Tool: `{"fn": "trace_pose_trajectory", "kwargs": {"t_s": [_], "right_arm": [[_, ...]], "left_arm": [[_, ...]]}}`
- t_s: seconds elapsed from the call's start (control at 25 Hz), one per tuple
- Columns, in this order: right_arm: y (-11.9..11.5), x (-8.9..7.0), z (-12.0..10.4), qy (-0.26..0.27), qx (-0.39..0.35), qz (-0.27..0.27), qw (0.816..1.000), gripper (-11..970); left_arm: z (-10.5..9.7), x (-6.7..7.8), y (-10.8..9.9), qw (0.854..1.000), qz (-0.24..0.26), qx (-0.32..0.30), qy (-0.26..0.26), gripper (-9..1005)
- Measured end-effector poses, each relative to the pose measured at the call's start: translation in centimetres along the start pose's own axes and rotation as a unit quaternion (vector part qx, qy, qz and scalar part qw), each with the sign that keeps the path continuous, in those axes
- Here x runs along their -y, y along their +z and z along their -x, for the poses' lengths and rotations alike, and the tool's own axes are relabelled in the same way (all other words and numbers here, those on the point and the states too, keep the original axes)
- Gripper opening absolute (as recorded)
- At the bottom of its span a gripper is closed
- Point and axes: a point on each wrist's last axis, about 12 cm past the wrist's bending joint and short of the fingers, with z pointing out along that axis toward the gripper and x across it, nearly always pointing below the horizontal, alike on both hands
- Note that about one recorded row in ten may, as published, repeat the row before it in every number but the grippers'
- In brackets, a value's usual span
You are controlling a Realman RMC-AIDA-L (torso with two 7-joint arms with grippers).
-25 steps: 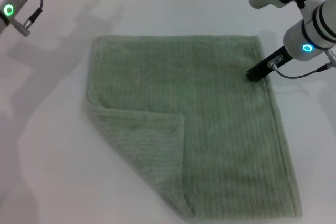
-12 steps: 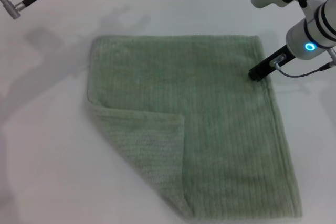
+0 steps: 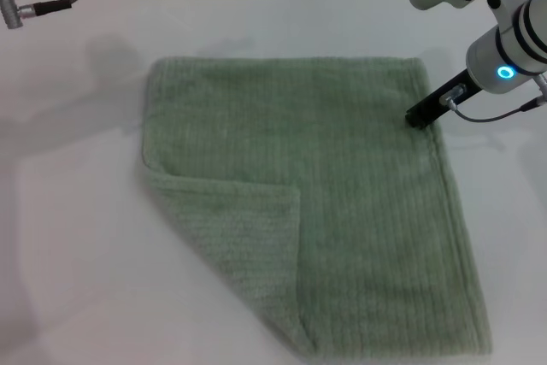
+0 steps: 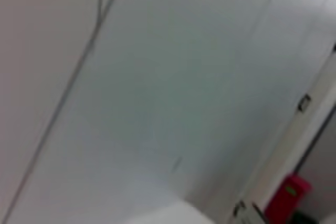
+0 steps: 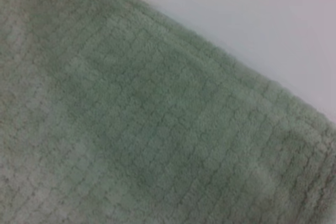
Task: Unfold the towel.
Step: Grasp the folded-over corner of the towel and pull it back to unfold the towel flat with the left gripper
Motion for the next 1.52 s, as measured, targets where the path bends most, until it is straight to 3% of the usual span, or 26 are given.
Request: {"fn": "trace_pose_trajectory", "kwargs": {"t_s": [0.08,0.28,0.32,0.44,0.6,0.84,0.92,1.04,1.2,1.52], "right_arm": [[0.0,0.0,0.0,-0.002,0.0,0.0,1.0,-1],[0.0,0.0,0.0,-0.005,-0.001,0.001,1.0,-1],[0.0,0.0,0.0,-0.005,-0.001,0.0,1.0,-1],[0.0,0.0,0.0,-0.006,-0.002,0.001,1.0,-1],[-0.1,0.0,0.0,-0.006,-0.002,0.001,1.0,-1],[-0.1,0.0,0.1,-0.008,-0.002,0.0,1.0,-1],[-0.2,0.1,0.2,-0.009,-0.001,-0.001,1.0,-1],[-0.3,0.2,0.3,-0.012,0.0,-0.003,1.0,-1],[-0.3,0.2,0.3,-0.015,0.001,-0.003,1.0,-1],[-0.3,0.2,0.3,-0.015,0.0,-0.003,1.0,0]], "left_arm": [[0.2,0.3,0.1,0.999,-0.011,-0.046,0.003,743],[0.0,0.3,0.3,0.997,-0.012,-0.077,0.007,740],[-0.4,0.4,0.8,0.99,-0.01,-0.136,0.026,740],[-0.8,0.6,1.0,0.985,-0.015,-0.165,0.044,738],[-1.8,1.2,1.2,0.976,-0.047,-0.199,0.075,736],[-2.5,1.5,1.7,0.968,-0.054,-0.228,0.086,733],[-3.5,2.0,2.7,0.959,-0.065,-0.257,0.104,732],[-3.5,2.0,2.7,0.959,-0.065,-0.257,0.104,731],[-5.3,2.4,3.8,0.942,-0.084,-0.29,0.149,753],[-7.2,2.4,5.8,0.921,-0.068,-0.337,0.185,815]]}}
